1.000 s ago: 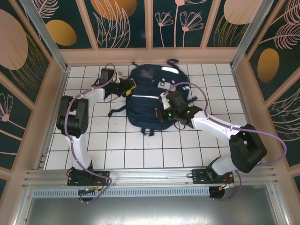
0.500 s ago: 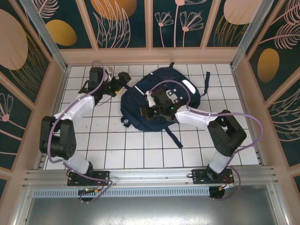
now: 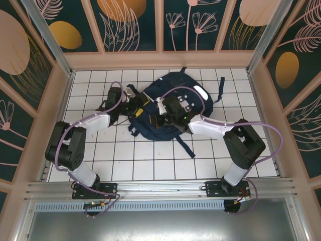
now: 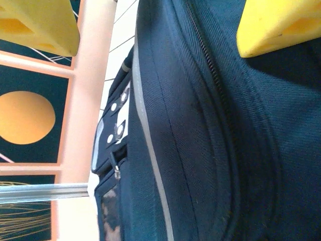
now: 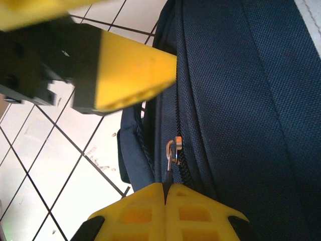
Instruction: Pack the student bag
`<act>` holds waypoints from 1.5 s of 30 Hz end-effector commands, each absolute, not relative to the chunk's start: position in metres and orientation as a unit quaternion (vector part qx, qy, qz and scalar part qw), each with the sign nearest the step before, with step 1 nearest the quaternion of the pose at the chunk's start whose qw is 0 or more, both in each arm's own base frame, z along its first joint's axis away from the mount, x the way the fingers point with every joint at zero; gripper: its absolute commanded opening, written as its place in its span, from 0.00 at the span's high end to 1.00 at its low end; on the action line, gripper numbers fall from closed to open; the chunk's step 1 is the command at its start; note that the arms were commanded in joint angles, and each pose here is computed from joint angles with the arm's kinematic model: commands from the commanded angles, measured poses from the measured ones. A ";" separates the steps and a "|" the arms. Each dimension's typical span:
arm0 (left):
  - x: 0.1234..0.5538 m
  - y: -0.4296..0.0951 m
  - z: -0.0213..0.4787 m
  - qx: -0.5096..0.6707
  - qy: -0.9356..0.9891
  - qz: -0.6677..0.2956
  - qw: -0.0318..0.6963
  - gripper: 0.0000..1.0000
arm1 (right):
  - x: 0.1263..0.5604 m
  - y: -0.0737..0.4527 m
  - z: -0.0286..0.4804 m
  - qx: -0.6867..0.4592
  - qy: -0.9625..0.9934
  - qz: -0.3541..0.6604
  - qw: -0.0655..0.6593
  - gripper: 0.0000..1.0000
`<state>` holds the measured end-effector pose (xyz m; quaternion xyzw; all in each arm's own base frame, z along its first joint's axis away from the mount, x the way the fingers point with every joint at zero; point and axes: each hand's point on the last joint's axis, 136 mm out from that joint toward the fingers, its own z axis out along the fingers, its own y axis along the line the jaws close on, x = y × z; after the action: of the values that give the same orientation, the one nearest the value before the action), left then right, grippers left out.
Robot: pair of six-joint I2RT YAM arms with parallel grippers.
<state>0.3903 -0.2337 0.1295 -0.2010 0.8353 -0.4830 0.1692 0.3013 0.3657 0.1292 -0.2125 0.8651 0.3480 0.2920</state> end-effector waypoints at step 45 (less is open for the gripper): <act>0.410 -0.253 0.147 -0.152 0.841 -0.491 0.168 1.00 | 0.346 0.139 0.118 -0.015 0.902 0.245 0.355 0.92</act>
<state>0.4011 -0.2473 0.1059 -0.1884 0.8604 -0.4534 0.1361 0.3466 0.1176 0.0889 0.0297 0.9193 0.2005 0.3374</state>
